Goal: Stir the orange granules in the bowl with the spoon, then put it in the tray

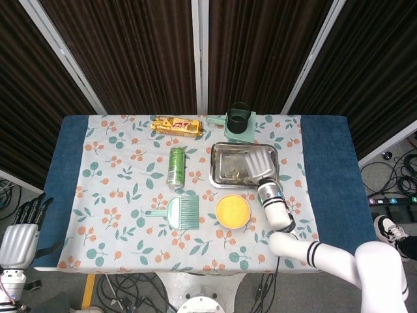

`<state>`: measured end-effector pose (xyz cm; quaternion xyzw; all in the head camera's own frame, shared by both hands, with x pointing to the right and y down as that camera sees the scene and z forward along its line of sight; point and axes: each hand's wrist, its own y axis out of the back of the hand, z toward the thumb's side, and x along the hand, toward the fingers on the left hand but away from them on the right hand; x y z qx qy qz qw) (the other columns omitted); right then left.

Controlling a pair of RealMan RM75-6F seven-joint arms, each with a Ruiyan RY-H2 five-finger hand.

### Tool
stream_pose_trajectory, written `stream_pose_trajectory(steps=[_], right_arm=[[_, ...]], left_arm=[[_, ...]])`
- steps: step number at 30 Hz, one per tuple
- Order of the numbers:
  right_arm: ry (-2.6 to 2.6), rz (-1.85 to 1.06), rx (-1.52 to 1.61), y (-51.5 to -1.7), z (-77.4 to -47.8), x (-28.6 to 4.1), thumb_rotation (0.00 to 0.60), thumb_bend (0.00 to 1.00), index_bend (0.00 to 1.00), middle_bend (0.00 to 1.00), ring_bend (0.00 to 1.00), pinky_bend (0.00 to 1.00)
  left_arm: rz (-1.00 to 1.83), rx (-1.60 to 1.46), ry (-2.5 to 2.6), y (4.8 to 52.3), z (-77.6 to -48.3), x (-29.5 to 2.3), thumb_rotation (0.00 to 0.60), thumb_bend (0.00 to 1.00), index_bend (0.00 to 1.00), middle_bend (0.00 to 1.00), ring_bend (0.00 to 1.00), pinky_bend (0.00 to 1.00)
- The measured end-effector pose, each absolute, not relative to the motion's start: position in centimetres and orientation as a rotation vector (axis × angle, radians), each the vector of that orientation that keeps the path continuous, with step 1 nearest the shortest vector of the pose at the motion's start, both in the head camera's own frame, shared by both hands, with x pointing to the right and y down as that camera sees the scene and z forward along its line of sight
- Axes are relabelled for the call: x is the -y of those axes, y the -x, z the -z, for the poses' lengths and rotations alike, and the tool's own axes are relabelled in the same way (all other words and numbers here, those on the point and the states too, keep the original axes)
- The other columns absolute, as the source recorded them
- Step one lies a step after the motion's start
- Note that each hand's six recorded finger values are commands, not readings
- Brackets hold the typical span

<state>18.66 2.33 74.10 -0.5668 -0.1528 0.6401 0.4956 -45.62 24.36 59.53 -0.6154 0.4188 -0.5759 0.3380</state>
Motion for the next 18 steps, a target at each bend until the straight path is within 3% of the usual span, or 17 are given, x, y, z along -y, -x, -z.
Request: stream_pose_trajectory(steps=[5,10,18], right_arm=[[1.445,-1.659,0.439,-19.2,-76.0,-1.6,0.6,0.11,0.28,0.98,1.0,1.0],[1.526,-1.716,0.488,-19.0,-77.1,-1.4,0.6,0.1,0.22,0.98,1.0,1.0],[1.574,-1.625,0.556,-19.8,-74.5,-1.6,0.6,0.13,0.21,0.94,0.98,1.0]], left_arm=[[1.508,-1.087,1.603,45.6,-59.5,-24.5,0.6,0.01,0.1,0.07,0.07,0.1],[1.508,-1.088,1.6,45.6,-59.4,-24.4,0.6,0.01,0.1,0.07,0.07,0.1],[1.504,-1.095,1.597,45.9,-59.3,-24.2,0.6,0.01,0.1,0.07,0.07,0.1]])
